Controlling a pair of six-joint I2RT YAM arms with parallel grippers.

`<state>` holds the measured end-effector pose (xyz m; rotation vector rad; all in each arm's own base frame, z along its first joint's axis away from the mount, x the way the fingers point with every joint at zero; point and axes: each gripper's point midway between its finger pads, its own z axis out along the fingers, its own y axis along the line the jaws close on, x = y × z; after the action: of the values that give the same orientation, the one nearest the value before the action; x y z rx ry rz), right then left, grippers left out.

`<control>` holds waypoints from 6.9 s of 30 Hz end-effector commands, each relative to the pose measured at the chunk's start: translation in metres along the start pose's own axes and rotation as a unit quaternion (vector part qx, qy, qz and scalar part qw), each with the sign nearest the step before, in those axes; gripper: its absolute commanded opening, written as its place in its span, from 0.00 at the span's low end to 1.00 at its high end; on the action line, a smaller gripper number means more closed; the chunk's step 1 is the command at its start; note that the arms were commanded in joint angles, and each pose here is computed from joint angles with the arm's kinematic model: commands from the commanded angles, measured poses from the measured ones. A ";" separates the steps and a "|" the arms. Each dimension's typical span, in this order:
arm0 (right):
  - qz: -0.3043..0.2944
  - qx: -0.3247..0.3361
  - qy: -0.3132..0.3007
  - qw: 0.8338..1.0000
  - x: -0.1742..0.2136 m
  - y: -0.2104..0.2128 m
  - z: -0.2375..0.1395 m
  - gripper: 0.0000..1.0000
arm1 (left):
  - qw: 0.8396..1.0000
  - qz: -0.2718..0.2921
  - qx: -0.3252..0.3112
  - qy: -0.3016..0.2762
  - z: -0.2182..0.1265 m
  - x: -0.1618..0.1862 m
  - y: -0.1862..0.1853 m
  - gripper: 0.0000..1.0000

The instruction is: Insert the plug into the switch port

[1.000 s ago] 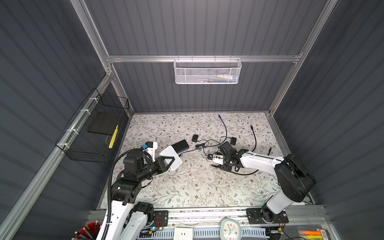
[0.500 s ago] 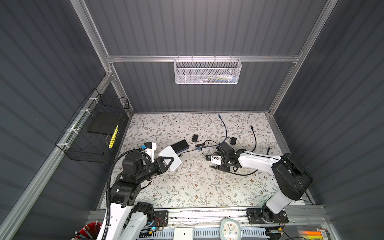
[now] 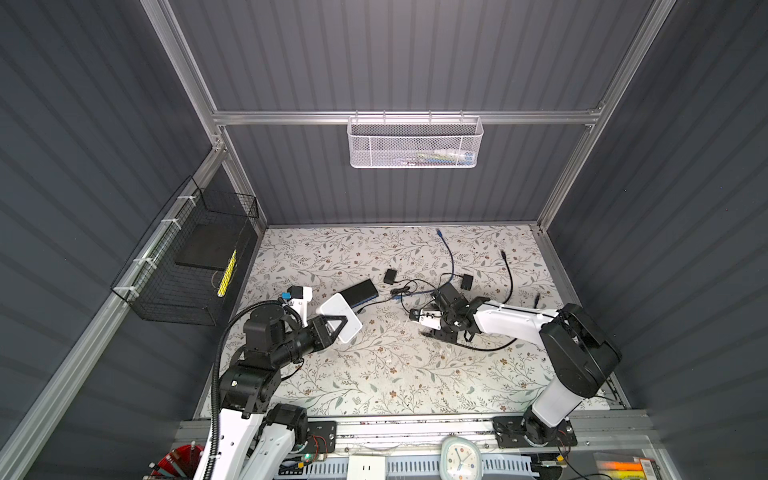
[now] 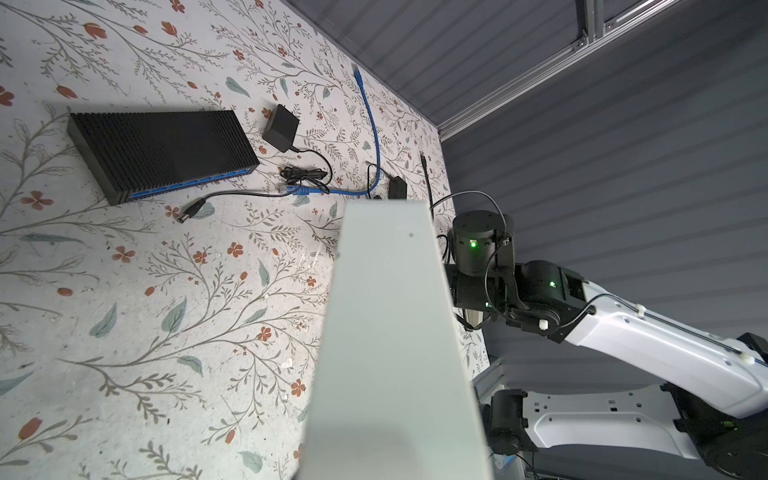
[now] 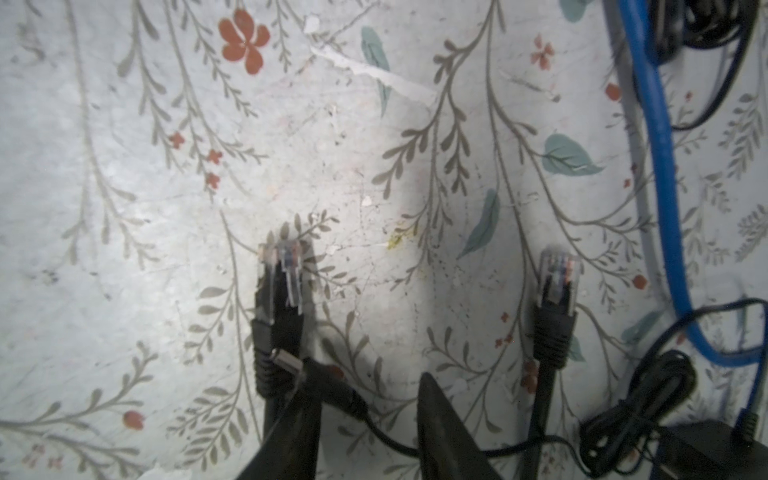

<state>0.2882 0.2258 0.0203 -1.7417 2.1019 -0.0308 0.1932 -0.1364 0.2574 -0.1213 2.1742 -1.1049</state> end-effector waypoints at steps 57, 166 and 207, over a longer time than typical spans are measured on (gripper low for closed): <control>0.264 -0.096 -0.233 0.931 -0.098 -0.022 -0.103 0.00 | 0.996 0.012 0.088 -0.031 0.045 -0.048 -0.021 0.00; 0.330 -0.181 -0.318 0.870 -0.169 0.014 -0.158 0.00 | 0.983 -0.017 0.153 0.100 0.134 -0.015 -0.033 0.00; 0.345 -0.177 -0.352 0.852 -0.175 0.005 -0.169 0.00 | 0.978 -0.034 0.157 0.133 0.136 -0.008 -0.034 0.00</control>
<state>0.2432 0.3454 0.1933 -0.8382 2.1910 1.0477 0.2851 -0.2378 0.2277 0.0553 2.1849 -1.4782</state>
